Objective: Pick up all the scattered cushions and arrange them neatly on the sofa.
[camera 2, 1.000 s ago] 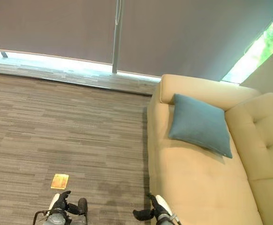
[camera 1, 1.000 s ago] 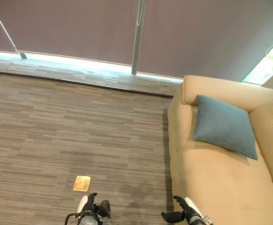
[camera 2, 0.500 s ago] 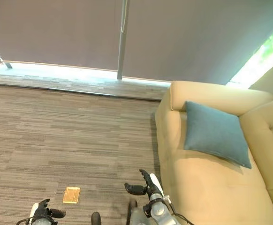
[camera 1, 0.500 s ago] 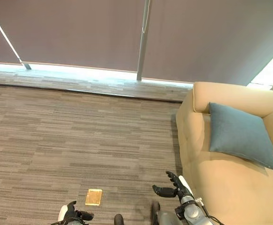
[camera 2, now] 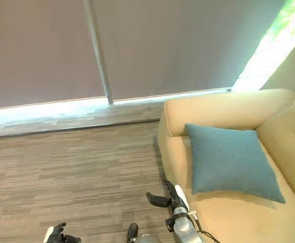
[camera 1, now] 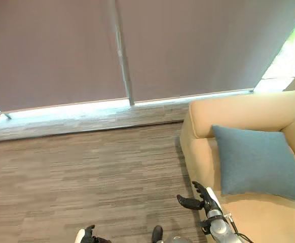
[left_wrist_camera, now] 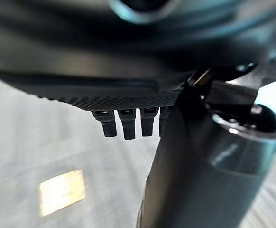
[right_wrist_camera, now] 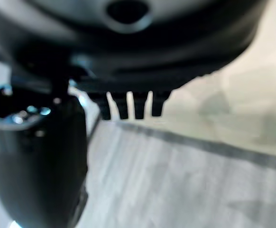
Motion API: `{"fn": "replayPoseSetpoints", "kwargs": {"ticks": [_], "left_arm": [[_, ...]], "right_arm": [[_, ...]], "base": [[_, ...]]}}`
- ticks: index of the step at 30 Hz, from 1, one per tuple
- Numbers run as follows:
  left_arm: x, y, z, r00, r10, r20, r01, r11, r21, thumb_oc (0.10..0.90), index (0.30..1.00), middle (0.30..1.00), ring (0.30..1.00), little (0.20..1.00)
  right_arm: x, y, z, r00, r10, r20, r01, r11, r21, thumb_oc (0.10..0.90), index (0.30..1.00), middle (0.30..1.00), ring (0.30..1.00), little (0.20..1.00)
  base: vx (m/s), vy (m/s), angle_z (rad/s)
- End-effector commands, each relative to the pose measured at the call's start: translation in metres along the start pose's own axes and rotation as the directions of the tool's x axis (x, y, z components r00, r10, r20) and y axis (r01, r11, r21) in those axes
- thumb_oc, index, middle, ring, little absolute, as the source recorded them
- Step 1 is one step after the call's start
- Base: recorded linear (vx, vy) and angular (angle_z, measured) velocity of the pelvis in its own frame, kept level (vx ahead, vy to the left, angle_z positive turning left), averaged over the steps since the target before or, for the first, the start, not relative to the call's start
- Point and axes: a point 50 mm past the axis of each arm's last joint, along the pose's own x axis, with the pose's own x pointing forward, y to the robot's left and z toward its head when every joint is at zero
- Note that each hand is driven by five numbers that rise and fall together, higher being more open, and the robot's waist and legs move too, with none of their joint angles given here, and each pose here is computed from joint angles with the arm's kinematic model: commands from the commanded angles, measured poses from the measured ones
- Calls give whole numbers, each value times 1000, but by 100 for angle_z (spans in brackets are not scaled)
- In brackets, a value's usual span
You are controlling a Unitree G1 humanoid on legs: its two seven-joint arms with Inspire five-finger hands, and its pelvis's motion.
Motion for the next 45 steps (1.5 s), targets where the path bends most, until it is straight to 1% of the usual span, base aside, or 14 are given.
{"fn": "replayPoseSetpoints", "kwargs": {"ticks": [1,5,8,12,15,22,23,29,31,33,35,37,40,45], "left_arm": [[2,7,-1,999,29,25,-31,996,87,800,900,900,900,900],[-3,-1,-9,1000,6,5,-6,999,47,800,900,900,900,900],[-5,-9,-6,1000,-13,18,12,997,74,800,900,900,900,900],[-6,-18,7,996,-46,73,39,994,100,800,900,900,900,900],[-4,-15,18,992,-37,120,22,993,119,800,900,900,900,900],[4,6,35,986,44,164,-49,998,25,800,900,900,900,900],[5,13,40,982,68,175,-62,997,-36,800,900,900,900,900],[9,33,55,965,134,226,-110,987,-118,800,900,900,900,900],[8,53,81,924,230,305,-160,958,-238,800,900,900,900,900],[4,66,100,889,280,363,-169,936,-309,800,900,900,900,900],[2,75,112,866,305,397,-169,924,-343,800,900,900,900,900],[-7,97,140,793,380,476,-177,891,-417,800,900,900,900,900],[-11,110,149,759,433,487,-191,862,-469,800,900,900,900,900],[-14,115,162,731,430,530,-192,875,-444,800,900,900,900,900]], "right_arm": [[-1,-9,20,991,-19,132,20,1000,-11,800,900,900,900,900],[0,-16,17,992,-37,120,41,999,-27,800,900,900,900,900],[0,-17,8,996,-53,78,55,998,-27,800,900,900,900,900],[0,-20,1,996,-82,32,82,997,-14,800,900,900,900,900],[-1,-19,-2,995,-96,10,96,995,-2,800,900,900,900,900],[7,-25,33,976,-160,147,154,987,56,800,900,900,900,900],[8,-30,41,967,-185,176,173,982,81,800,900,900,900,900],[2,-42,46,945,-236,226,223,971,83,800,900,900,900,900],[-6,-57,27,928,-349,128,315,922,225,800,900,900,900,900],[-7,-65,21,918,-388,84,354,895,272,800,900,900,900,900],[-6,-69,22,910,-406,85,369,886,279,800,900,900,900,900],[-4,-83,25,890,-450,77,410,861,300,800,900,900,900,900],[-3,-89,21,885,-464,50,429,852,300,800,900,900,900,900],[4,-104,14,865,-501,-18,483,824,297,800,900,900,900,900]], "base": [[573,190,-160],[439,219,-129],[293,232,-167],[209,267,-85],[207,253,-13],[149,198,-85],[235,110,-120],[121,-43,-72],[271,-181,6],[147,-182,-28],[-25,-163,-39],[-76,-169,-57],[147,80,-77],[258,215,-69]]}}
